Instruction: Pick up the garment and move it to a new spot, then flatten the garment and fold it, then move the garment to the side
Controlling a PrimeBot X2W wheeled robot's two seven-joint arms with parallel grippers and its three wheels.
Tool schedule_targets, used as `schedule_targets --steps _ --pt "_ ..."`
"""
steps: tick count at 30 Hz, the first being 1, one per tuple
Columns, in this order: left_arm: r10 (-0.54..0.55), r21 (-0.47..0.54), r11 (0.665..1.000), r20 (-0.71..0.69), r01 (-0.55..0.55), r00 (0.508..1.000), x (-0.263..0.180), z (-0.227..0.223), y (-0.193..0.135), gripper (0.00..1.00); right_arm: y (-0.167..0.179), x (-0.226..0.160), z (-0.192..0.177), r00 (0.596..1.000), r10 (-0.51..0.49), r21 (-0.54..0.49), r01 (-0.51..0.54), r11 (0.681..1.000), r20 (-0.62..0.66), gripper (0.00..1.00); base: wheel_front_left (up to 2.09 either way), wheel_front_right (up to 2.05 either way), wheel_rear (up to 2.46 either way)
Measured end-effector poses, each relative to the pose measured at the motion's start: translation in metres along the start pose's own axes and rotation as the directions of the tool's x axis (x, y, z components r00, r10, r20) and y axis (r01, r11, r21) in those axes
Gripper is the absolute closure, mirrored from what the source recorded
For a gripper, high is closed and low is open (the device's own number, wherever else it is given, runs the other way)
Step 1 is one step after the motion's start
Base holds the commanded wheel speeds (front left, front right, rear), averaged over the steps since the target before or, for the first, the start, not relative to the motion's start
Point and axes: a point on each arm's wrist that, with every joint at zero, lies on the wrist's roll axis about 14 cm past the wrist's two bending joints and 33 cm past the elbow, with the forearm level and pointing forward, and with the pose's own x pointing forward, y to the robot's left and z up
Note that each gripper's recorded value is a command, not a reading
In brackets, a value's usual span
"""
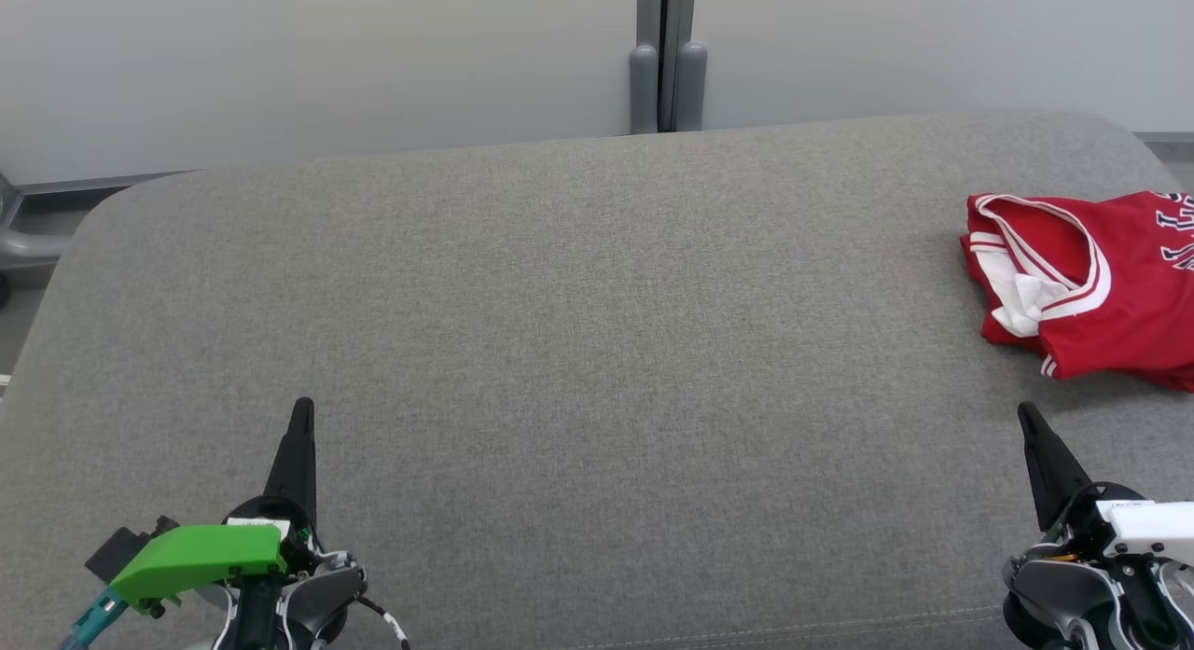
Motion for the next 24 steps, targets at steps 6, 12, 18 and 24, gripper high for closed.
schedule_targets --steps 6,12,18,24 --pt "0.000 0.000 1.000 -0.001 0.000 1.000 0.0000 0.0000 0.0000 1.00 0.0000 0.0000 0.0000 1.000 0.000 0.000 0.000 1.000 0.000 1.00 0.00 0.00 0.00" --pt "0.000 0.000 1.000 0.000 0.000 1.000 0.0001 0.0000 -0.0001 1.00 0.0001 0.0000 0.0000 1.000 0.000 0.000 0.000 1.000 0.000 1.00 0.00 0.00 0.00" --pt "0.000 0.000 1.000 0.000 0.000 1.000 0.0001 0.0000 -0.0001 1.00 0.0000 0.0000 0.0000 1.000 0.000 0.000 0.000 1.000 0.000 1.00 0.00 0.00 0.00" --pt "-0.001 -0.001 1.000 0.000 0.001 1.000 0.0001 0.0001 -0.0002 1.00 0.0000 0.0000 0.0000 1.000 0.000 0.000 0.000 1.000 0.000 1.00 0.00 0.00 0.00"
